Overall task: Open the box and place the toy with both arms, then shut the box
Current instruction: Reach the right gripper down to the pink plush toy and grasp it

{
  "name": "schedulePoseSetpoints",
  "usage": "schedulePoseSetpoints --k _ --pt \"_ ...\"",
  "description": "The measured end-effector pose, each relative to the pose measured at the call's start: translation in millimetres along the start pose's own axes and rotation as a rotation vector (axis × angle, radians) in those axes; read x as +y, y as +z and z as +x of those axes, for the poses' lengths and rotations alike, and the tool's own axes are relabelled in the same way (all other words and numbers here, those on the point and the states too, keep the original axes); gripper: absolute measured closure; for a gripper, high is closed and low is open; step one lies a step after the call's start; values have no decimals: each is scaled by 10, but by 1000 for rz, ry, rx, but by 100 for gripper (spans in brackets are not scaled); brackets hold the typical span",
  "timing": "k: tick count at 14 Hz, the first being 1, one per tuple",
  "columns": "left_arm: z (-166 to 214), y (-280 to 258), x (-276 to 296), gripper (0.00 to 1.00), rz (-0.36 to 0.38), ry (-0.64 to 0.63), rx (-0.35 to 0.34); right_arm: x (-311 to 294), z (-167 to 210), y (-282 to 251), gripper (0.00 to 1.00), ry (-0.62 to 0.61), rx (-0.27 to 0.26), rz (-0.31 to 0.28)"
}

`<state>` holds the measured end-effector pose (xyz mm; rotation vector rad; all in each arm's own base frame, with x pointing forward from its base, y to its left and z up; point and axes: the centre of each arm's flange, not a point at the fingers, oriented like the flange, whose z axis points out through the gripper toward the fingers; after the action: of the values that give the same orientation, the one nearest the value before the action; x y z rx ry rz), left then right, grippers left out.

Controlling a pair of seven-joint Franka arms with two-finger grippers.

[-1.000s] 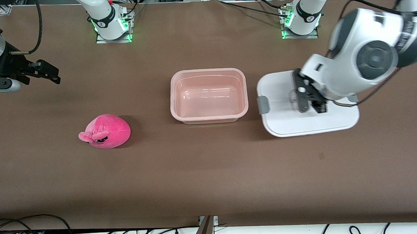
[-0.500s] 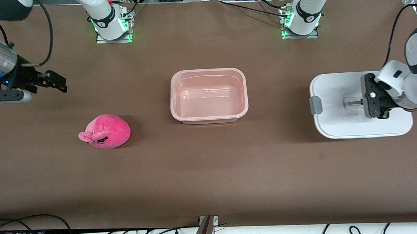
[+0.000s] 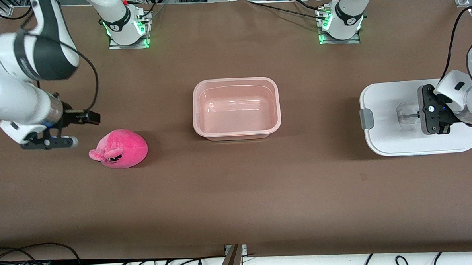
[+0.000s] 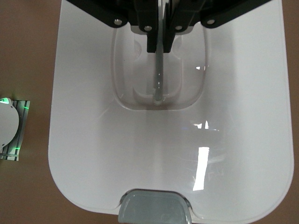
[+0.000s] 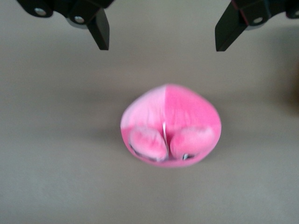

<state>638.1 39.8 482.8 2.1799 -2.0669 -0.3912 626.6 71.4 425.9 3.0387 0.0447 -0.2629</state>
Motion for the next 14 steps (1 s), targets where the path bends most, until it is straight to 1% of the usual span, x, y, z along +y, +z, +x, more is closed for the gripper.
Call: schedulePoseSetpoints --k 2,3,5,7,9,10,11,12,13,14 --pt "-16 4 -1 93 -1 -2 1 -62 218 497 0 8 -15 23" --pt "-9 3 -1 93 -1 -1 1 -77 262 676 0 10 -28 26" --pt "7 1 -1 93 0 2 1 -81 276 809 0 12 -40 27" --pt "9 1 0 93 0 3 1 -57 286 849 0 17 -24 30" --pt "9 0 0 93 0 3 1 -47 300 980 1 20 12 33" --pt "9 1 -1 93 0 3 1 -49 300 1074 4 20 28 35" --pt "9 1 0 93 0 3 1 -51 295 1158 10 20 36 35" --pt "9 1 -1 93 0 3 1 -53 289 1220 10 20 37 35" --pt "9 1 -1 93 0 3 1 -53 285 1245 16 20 35 35" --pt "9 1 -1 93 0 3 1 -52 285 1241 29 15 36 35"
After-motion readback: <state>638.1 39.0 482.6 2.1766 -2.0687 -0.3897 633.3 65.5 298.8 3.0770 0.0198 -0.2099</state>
